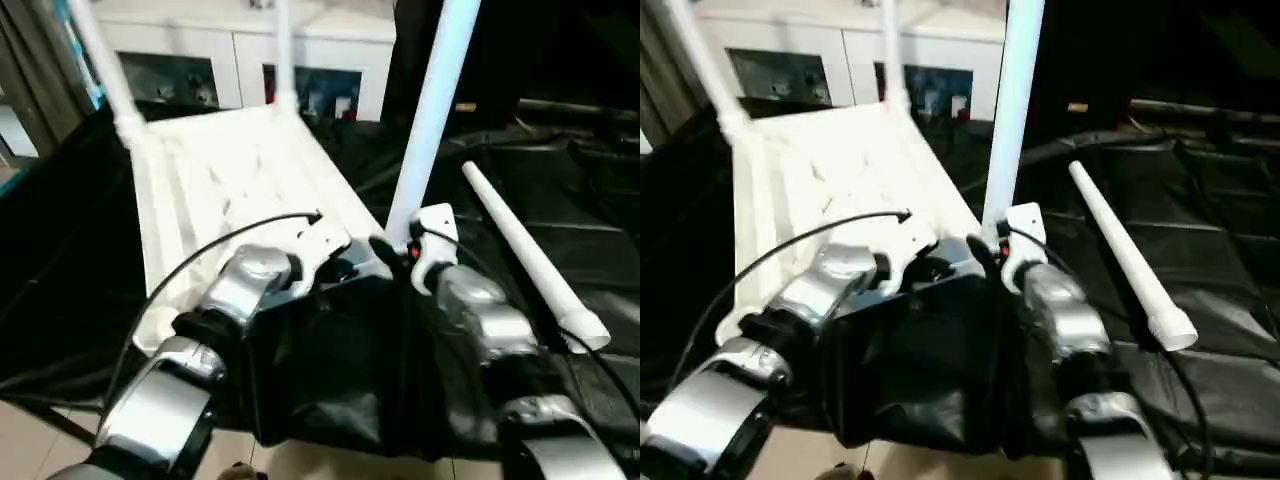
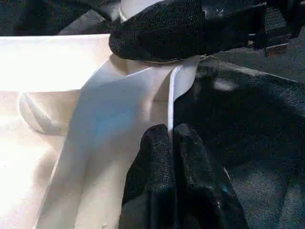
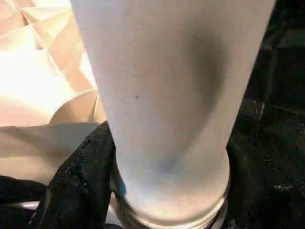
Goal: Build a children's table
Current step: Rotate leg to tighten
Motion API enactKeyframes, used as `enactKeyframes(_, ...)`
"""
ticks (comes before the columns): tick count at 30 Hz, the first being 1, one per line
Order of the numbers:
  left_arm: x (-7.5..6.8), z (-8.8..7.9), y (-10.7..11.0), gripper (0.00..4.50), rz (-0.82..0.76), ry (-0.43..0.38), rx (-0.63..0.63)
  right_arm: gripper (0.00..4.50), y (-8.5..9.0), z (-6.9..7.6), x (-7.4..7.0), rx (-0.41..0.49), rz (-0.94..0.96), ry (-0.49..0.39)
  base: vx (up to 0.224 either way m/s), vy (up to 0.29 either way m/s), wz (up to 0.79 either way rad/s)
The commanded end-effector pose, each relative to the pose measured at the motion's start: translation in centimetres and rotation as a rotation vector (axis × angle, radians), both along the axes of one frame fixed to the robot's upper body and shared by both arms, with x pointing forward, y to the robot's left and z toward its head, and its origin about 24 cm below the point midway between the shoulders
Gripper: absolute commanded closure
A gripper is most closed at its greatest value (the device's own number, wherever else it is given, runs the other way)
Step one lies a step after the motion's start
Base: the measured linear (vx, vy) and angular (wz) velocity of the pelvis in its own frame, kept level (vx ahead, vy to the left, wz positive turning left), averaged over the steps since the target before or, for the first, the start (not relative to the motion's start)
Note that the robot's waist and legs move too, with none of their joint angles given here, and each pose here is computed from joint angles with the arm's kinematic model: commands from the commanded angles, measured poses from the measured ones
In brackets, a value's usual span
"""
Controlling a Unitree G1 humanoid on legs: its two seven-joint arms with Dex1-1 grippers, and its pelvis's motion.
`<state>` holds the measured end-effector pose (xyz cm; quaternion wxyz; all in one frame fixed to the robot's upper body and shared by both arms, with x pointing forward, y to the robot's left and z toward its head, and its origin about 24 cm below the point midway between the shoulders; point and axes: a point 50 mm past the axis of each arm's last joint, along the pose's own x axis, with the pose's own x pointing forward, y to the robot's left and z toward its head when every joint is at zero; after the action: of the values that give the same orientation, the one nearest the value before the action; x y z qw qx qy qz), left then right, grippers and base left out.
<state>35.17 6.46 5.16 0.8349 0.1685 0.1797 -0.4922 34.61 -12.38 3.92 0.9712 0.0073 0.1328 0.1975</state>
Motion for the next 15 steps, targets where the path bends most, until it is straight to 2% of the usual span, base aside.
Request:
enactKeyframes(1,0.7,1.8,-1.4,4.5,0.022,-0.078,-0.054,1.21,3.7,-1.1,-1.1,0.05,0.169,0.059,0.0,0.0,0.0)
enactKeyframes(2,0.6,1.8,-1.1,4.5,-0.014,-0.088,-0.054,1.07,3.5,-0.7,-1.1,0.079,0.204,0.045,0.0,0.0,0.0)
enactKeyframes(5,0.5,1.7,-0.6,4.5,-0.036,-0.094,-0.037,0.87,3.1,-0.4,-1.1,0.069,0.24,0.025,0.0,0.0,0.0)
enactKeyframes(10,-0.2,1.8,0.8,4.5,-0.18,-0.081,-0.063,0.87,1.4,0.6,-2.1,0.039,0.469,0.0,0.0,0.0,0.0)
enactKeyframes(12,-0.4,1.9,1.0,4.5,-0.203,-0.076,-0.065,0.87,1.0,0.7,-2.3,0.027,0.501,-0.004,0.0,0.0,0.0)
enactKeyframes(15,-1.3,1.9,2.5,4.5,-0.337,-0.044,-0.078,0.87,-1.1,1.3,-2.5,-0.011,0.579,-0.011,0.0,0.0,0.0)
